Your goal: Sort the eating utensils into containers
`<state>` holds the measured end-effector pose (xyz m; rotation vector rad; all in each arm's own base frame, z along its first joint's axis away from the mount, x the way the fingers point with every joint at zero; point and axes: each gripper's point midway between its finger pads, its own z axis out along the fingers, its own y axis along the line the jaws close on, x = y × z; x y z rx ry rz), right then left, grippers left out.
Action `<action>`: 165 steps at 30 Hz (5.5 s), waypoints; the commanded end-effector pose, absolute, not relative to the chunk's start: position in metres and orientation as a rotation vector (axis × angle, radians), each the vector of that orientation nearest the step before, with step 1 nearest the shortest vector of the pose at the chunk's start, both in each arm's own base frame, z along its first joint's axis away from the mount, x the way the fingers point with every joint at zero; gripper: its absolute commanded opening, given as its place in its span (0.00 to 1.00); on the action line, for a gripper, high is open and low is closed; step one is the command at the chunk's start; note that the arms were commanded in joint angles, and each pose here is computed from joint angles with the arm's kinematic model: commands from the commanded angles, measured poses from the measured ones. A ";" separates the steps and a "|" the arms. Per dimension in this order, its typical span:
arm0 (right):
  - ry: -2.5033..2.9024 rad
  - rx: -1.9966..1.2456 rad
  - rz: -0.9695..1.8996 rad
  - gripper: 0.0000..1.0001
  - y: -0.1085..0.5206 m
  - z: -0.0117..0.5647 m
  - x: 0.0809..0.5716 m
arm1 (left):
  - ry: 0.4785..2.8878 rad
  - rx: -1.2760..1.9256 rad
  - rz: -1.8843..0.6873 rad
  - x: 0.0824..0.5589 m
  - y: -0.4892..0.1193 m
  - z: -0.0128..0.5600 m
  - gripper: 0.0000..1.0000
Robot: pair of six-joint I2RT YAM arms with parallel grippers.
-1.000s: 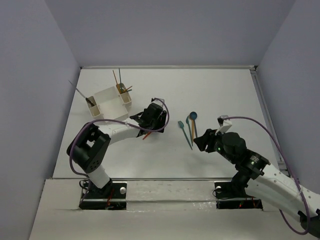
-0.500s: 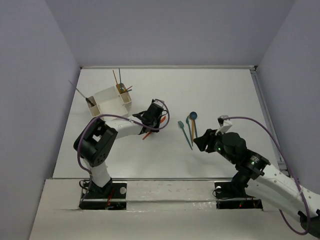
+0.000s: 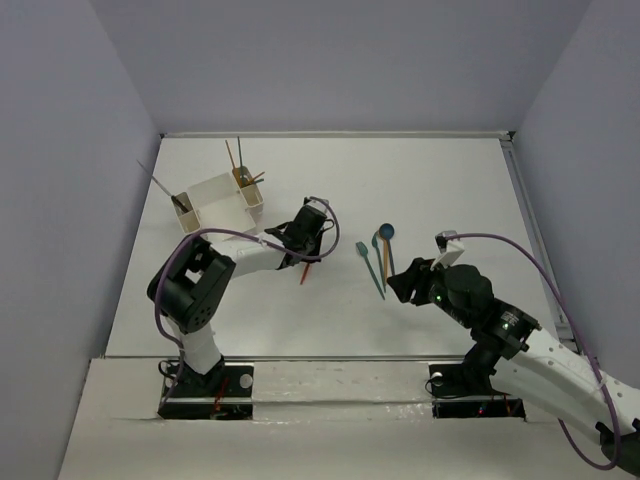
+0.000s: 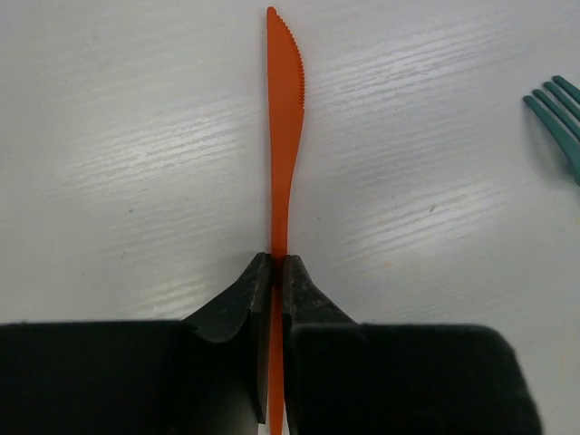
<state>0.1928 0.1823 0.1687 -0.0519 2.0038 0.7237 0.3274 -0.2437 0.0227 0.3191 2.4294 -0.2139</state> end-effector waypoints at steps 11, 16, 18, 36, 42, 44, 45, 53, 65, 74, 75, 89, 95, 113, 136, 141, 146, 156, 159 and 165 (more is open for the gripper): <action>1.893 -0.062 0.810 0.53 0.194 0.200 0.198 | 1.671 -0.208 -0.416 0.341 -0.153 0.306 0.00; 1.888 -0.094 0.847 0.54 0.204 0.197 0.198 | 1.541 -0.438 -0.193 0.367 -0.043 0.342 0.00; 1.891 -0.106 0.855 0.54 0.207 0.197 0.198 | 1.511 -0.508 -0.052 0.376 0.001 0.348 0.00; 1.873 -0.147 0.852 0.57 0.212 0.191 0.200 | 1.436 -0.569 0.431 0.423 0.102 0.306 0.00; 1.880 -0.162 0.850 0.57 0.216 0.189 0.203 | 1.438 -0.579 0.448 0.433 0.105 0.289 0.00; 1.879 -0.162 0.851 0.57 0.217 0.190 0.203 | 1.454 -0.561 0.477 0.433 0.106 0.282 0.00; 1.875 -0.161 0.854 0.57 0.216 0.191 0.203 | 1.449 -0.561 0.483 0.434 0.107 0.280 0.00; 1.865 -0.154 0.861 0.57 0.216 0.192 0.203 | 1.490 -0.561 0.541 0.436 0.112 0.243 0.00; 1.865 -0.144 0.860 0.57 0.216 0.190 0.204 | 1.504 -0.588 0.581 0.429 0.114 0.219 0.00; 1.865 -0.121 0.853 0.57 0.212 0.192 0.204 | 1.506 -0.588 0.579 0.426 0.101 0.215 0.30; 1.876 -0.117 0.843 0.57 0.211 0.191 0.204 | 1.499 -0.591 0.577 0.424 0.101 0.218 0.36; 2.092 -0.040 0.582 0.57 0.193 0.158 0.219 | 1.338 -0.513 0.158 0.411 0.024 0.351 0.84; 2.182 -0.094 0.451 0.52 0.203 0.148 0.239 | 1.278 -0.395 -0.228 0.350 -0.034 0.432 0.94; 2.494 -0.310 0.276 0.43 0.233 0.083 0.295 | 1.494 -0.121 -0.418 0.212 -0.056 0.346 0.99; 2.591 -0.266 0.136 0.42 0.241 0.031 0.341 | 1.430 -0.061 -0.497 0.201 -0.070 0.335 0.99; 2.583 -0.254 0.170 0.13 0.247 0.029 0.344 | 1.428 -0.064 -0.498 0.200 -0.070 0.335 0.99; 2.522 -0.257 0.243 0.00 0.259 0.048 0.347 | 1.424 -0.061 -0.501 0.198 -0.070 0.337 0.99; 2.302 -0.309 0.440 0.00 0.302 0.138 0.341 | 1.426 -0.097 -0.480 0.199 -0.064 0.337 0.99; 2.212 -0.343 0.554 0.00 0.327 0.168 0.333 | 1.422 -0.116 -0.469 0.199 -0.060 0.338 0.99; 2.032 -0.410 0.725 0.00 0.377 0.224 0.310 | 1.417 -0.141 -0.460 0.198 -0.056 0.339 0.99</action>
